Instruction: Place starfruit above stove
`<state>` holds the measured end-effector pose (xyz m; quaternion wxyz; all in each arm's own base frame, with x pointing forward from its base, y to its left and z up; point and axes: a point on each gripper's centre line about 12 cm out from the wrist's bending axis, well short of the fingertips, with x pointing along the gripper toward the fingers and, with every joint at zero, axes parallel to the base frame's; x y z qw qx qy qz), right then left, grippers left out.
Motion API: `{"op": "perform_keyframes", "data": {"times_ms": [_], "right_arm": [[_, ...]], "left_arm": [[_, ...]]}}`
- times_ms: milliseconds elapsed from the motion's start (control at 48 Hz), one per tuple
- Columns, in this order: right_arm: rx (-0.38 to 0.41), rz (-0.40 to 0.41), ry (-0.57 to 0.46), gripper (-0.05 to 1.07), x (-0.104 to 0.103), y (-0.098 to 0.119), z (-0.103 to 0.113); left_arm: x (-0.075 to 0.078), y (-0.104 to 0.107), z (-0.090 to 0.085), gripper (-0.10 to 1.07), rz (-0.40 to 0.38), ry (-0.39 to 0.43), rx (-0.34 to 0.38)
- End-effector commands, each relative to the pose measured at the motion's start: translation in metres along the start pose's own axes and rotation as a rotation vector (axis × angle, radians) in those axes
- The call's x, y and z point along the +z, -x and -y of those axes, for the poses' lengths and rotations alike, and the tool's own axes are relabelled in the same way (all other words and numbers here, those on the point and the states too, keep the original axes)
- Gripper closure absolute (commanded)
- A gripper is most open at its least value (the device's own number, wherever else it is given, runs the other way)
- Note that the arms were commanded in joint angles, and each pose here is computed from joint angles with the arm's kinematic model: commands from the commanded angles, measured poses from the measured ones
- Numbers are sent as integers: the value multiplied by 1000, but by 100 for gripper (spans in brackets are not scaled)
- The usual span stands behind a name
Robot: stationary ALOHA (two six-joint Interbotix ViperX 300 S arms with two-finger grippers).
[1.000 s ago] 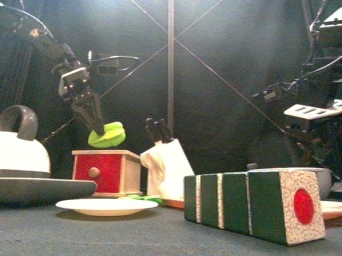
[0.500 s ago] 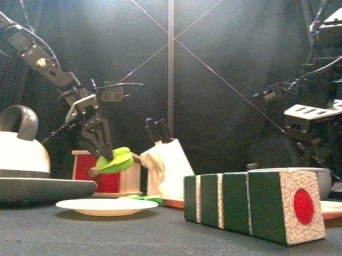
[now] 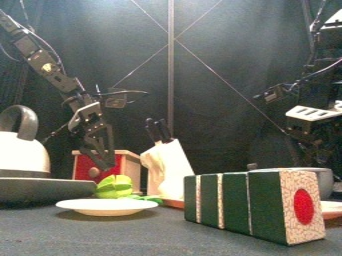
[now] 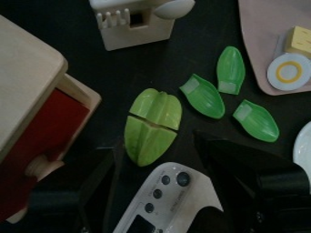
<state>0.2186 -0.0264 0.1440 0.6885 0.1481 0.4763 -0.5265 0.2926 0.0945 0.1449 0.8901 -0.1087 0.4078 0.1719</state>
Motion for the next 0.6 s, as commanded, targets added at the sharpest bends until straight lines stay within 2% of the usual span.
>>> {"op": "perform_keyframes", "data": {"times_ms": [0, 375, 500, 583], "right_arm": [[15, 8, -7, -2, 3, 4, -1], [21, 14, -8, -2, 5, 6, -3], [23, 14, -9, -2, 5, 6, -2], [23, 14, -9, -2, 5, 6, -2]], "left_arm": [[13, 8, 2, 3, 51, 3, -9], [20, 16, 3, 3, 82, 3, -13], [25, 27, 11, 3, 106, -5, -31], [28, 42, 20, 3, 120, -18, -51]]}}
